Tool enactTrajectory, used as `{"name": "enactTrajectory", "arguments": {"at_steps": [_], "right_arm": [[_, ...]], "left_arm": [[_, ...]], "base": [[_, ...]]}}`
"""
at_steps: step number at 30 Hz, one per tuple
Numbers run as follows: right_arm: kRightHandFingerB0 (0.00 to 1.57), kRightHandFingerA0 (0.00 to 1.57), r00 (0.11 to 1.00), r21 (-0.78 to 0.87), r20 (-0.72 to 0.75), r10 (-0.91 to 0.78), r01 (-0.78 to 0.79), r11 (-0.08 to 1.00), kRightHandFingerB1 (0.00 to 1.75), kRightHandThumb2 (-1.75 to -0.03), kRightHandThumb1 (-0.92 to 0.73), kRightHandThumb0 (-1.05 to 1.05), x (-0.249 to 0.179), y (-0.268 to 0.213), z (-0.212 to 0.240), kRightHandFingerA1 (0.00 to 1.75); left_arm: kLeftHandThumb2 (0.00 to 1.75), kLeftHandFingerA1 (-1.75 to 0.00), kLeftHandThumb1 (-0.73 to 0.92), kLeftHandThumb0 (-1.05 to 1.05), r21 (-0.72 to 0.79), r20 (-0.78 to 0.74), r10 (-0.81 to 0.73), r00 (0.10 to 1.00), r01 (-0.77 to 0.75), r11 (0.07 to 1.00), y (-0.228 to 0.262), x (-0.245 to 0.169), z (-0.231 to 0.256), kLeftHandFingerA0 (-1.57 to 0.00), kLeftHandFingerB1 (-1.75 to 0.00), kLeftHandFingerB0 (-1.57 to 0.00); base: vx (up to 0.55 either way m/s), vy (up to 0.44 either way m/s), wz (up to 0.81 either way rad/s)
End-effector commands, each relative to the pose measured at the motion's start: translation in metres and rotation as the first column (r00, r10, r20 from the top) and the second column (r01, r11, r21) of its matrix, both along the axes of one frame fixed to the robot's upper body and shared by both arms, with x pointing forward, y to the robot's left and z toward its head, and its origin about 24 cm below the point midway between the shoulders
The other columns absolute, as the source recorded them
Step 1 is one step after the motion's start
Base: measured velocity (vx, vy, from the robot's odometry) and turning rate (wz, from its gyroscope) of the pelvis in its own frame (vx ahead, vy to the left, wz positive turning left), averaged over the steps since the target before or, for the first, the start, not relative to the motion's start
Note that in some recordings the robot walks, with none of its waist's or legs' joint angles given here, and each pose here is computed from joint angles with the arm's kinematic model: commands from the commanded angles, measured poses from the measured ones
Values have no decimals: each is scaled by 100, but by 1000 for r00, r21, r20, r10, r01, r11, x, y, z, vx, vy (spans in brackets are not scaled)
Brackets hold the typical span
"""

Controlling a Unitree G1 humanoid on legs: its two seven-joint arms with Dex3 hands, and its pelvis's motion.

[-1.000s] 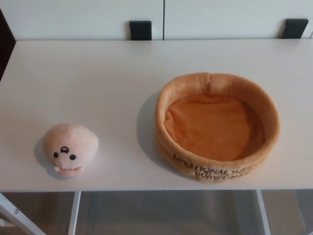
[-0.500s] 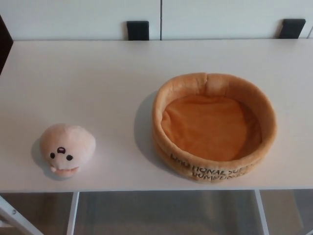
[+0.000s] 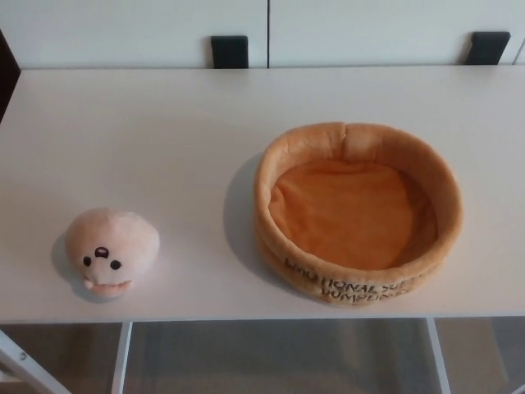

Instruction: The robot walks towards a table in front, picks a dumpling toy with left hand and puts it in an orange round plate

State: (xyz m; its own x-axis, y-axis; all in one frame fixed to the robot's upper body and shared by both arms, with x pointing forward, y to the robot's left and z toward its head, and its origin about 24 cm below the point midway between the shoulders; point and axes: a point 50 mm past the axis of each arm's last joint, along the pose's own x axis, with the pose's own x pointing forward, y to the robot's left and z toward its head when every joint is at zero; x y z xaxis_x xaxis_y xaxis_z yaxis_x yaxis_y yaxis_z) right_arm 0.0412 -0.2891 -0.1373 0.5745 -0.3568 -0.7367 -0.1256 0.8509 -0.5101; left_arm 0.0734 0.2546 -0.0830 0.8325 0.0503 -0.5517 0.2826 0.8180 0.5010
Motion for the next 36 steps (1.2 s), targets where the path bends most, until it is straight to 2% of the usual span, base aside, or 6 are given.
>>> {"name": "enactTrajectory", "arguments": {"at_steps": [1, 4, 5, 21, 22, 36], "right_arm": [[47, 97, 998, -35, -35, -52, 50, 998, 35, -61, -66, -32, -4, -16, 3, 66], [47, 97, 998, -43, -43, -53, 51, 998, 35, -61, -66, -32, -6, -16, 3, 69], [47, 96, 997, -44, -46, -54, 52, 998, 36, -61, -66, -31, -6, -16, 3, 63], [46, 94, 997, -42, -42, -58, 56, 998, 35, -61, -66, -31, -7, -15, 3, 69], [47, 92, 997, -41, -42, -58, 57, 998, 36, -61, -66, -31, -7, -15, 3, 74], [47, 94, 998, -37, -31, -55, 54, 998, 36, -61, -67, -30, -3, -15, 3, 72]], "left_arm": [[78, -145, 46, -45, -50, 362, -438, 823, 486, 872, -6, -4, 189, -9, -42, 0], [75, -162, 47, -48, 0, 449, -473, 758, 529, 848, -6, 4, 221, -39, -32, -3], [74, -52, 50, -56, 55, 509, -477, 716, 526, 849, -6, 12, 239, 0, -36, 0], [82, -79, 47, -59, 321, 788, -513, 342, 483, 815, -29, 64, 340, 0, 0, 0], [84, -17, 47, -58, 325, 786, -511, 348, 470, 821, -27, 74, 338, 0, 0, 0], [75, 0, 27, -51, 511, 571, -596, 566, 323, 797, -6, 154, 317, 0, 0, 0]], "base": [[0, 0, 0], [0, 0, 0], [0, 0, 0], [0, 0, 0], [0, 0, 0], [0, 0, 0]]}}
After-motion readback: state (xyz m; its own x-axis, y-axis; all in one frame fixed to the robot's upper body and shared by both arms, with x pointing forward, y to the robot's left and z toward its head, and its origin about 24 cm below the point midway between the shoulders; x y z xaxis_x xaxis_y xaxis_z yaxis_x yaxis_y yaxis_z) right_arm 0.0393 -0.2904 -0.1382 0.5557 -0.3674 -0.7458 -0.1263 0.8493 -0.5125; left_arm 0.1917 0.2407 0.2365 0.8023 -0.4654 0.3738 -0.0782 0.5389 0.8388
